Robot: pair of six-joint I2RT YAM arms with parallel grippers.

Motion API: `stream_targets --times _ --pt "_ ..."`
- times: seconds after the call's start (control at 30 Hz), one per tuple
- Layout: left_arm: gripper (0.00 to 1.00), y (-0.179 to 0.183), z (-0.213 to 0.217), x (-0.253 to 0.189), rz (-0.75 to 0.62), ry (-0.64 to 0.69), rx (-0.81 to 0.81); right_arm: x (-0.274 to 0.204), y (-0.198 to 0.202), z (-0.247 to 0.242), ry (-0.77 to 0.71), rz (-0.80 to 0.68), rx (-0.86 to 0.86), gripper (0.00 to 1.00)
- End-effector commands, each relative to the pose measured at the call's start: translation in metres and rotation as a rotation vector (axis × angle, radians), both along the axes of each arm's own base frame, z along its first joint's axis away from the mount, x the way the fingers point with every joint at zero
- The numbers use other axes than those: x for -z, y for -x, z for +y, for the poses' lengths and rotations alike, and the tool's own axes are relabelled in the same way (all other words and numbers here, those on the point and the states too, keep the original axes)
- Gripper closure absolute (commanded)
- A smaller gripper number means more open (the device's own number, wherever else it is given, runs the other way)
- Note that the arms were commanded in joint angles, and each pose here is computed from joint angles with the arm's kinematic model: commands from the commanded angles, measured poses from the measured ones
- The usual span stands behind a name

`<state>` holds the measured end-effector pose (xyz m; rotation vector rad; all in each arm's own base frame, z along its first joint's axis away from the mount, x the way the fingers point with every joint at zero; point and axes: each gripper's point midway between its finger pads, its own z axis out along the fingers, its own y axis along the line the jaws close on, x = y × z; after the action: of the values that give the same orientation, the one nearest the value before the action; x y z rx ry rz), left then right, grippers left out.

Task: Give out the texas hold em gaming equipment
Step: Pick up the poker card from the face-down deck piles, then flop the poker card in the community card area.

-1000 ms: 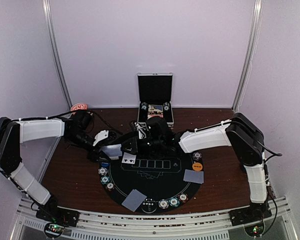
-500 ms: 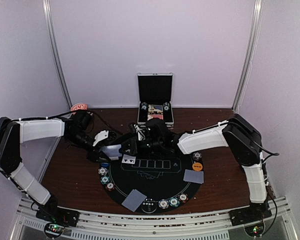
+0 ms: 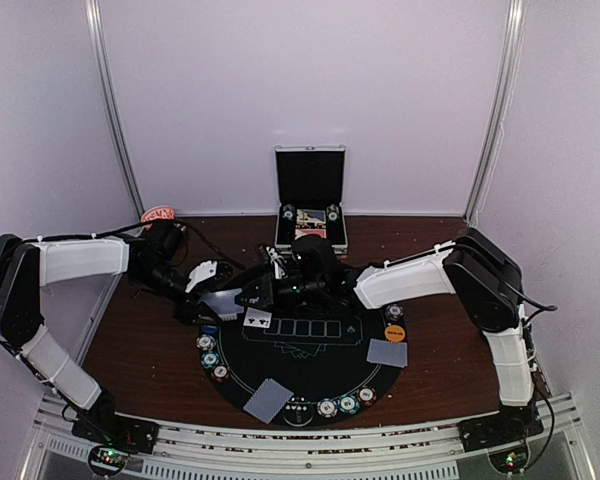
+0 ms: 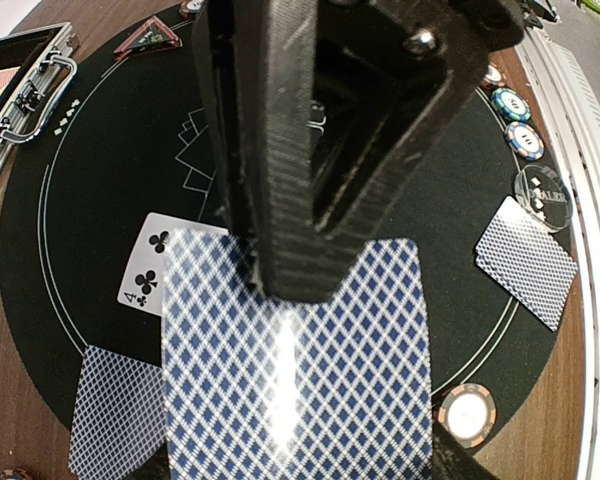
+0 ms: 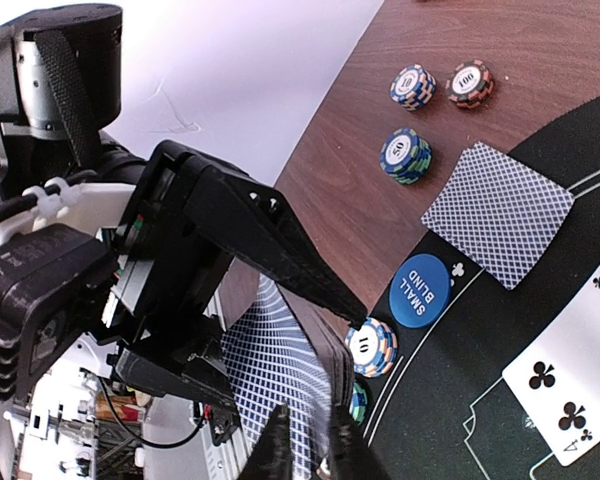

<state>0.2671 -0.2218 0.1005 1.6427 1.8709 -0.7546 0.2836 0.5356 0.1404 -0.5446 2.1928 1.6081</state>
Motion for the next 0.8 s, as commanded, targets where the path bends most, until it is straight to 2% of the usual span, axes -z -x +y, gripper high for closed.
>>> stream_targets --times 0.0,0.07,0.5,0.77 --pt "0.40 -0.007 -0.005 -0.010 -0.035 0.038 0.010 -0.003 0.005 0.005 -0.026 0.003 -0.021 0.93" --pt "0.40 -0.007 -0.005 -0.010 -0.035 0.039 0.010 -0.002 0.006 0.003 -0.020 0.001 -0.022 1.00" --pt "0.40 -0.008 -0.005 -0.010 -0.036 0.037 0.009 -0.042 -0.010 -0.057 -0.039 -0.068 0.102 1.00" --pt "0.40 -0.008 -0.004 -0.009 -0.032 0.033 0.007 -0.028 -0.015 -0.105 0.035 -0.045 0.194 1.00"
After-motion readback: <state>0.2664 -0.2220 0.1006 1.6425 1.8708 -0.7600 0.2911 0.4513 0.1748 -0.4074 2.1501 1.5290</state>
